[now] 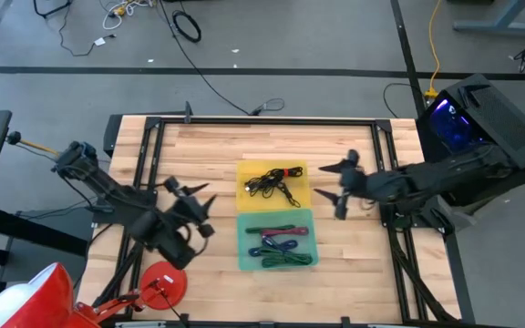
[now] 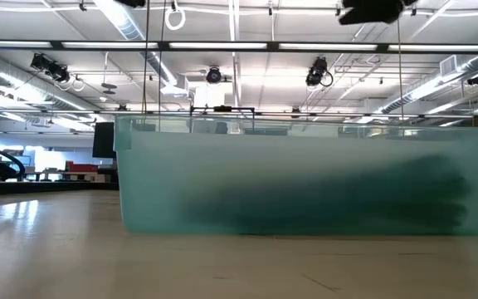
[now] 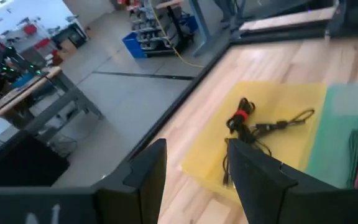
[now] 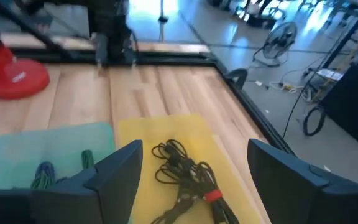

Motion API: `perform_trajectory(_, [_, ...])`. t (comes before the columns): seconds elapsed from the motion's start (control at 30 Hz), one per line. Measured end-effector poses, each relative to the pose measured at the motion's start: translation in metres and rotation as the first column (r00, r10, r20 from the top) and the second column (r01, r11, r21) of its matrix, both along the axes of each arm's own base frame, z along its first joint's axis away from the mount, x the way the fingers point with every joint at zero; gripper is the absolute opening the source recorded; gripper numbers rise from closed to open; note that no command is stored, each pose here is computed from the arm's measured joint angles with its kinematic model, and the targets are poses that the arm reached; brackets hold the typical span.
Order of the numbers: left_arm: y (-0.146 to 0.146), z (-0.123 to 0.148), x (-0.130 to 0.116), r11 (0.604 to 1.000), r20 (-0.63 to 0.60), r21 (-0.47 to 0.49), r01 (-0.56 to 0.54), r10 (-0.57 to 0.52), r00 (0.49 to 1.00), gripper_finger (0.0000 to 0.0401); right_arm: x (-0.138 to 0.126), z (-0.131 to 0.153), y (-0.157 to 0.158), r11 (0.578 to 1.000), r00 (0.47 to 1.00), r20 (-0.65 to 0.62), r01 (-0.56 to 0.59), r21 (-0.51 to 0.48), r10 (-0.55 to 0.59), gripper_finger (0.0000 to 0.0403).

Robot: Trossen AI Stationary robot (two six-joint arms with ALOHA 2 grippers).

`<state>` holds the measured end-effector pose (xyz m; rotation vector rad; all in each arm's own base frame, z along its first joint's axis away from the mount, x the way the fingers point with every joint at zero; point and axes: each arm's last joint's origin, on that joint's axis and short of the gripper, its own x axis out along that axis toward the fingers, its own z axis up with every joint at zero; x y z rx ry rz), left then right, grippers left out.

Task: Pick & Place USB Port
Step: Return to Home Position

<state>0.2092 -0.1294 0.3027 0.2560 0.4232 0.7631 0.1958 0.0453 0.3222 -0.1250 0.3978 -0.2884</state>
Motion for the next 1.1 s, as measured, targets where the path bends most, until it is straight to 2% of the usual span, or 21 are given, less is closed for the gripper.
perform_trajectory(0.1, [0.005, -0.018, -0.025, 0.999, 0.021, -0.03, 0.023, -0.023, 1.0, 0.0177, -0.028, -0.015, -0.006, 0.998, 0.997, 0.072, 0.005, 0.058, -0.009, 0.029])
perform_trajectory(0.27, [0.023, -0.047, -0.065, 0.991, 0.169, -0.131, 0.04, -0.017, 0.986, 0.0177, -0.062, -0.041, -0.015, 0.989, 0.98, 0.198, -0.015, 0.149, -0.015, 0.029])
perform_trajectory(0.4, [0.04, -0.065, -0.086, 0.996, 0.307, -0.071, 0.054, -0.029, 0.951, 0.0177, -0.083, -0.047, -0.022, 0.984, 0.947, 0.322, -0.041, 0.171, -0.016, 0.0291])
perform_trajectory(0.47, [0.049, -0.071, -0.095, 0.995, 0.386, -0.085, 0.053, -0.016, 0.923, 0.0177, -0.091, -0.051, -0.024, 0.985, 0.935, 0.355, -0.056, 0.162, -0.006, 0.0291])
perform_trajectory(0.6, [0.061, -0.087, -0.106, 0.993, 0.448, -0.102, 0.052, -0.001, 0.894, 0.0177, -0.1, -0.064, -0.027, 0.983, 0.929, 0.371, -0.081, 0.163, 0.015, 0.0291])
perform_trajectory(0.7, [0.069, -0.105, -0.114, 0.994, 0.448, -0.094, 0.051, -0.003, 0.894, 0.0177, -0.106, -0.076, -0.03, 0.986, 0.94, 0.341, -0.061, 0.154, 0.005, 0.0291])
perform_trajectory(0.9, [0.08, -0.153, -0.128, 0.973, 0.523, -0.209, 0.097, 0.027, 0.852, 0.0177, -0.107, -0.104, -0.03, 0.98, 0.924, 0.382, -0.064, 0.186, -0.012, 0.0291])
perform_trajectory(0.93, [0.077, -0.16, -0.127, 0.963, 0.561, -0.245, 0.115, 0.044, 0.827, 0.0177, -0.107, -0.111, -0.03, 0.98, 0.926, 0.377, -0.063, 0.189, -0.013, 0.0291])
perform_trajectory(1.1, [0.073, -0.173, -0.125, 0.963, 0.474, -0.235, 0.131, -0.005, 0.88, 0.0177, -0.105, -0.131, -0.029, 0.977, 0.927, 0.374, -0.058, 0.207, -0.024, 0.0291])
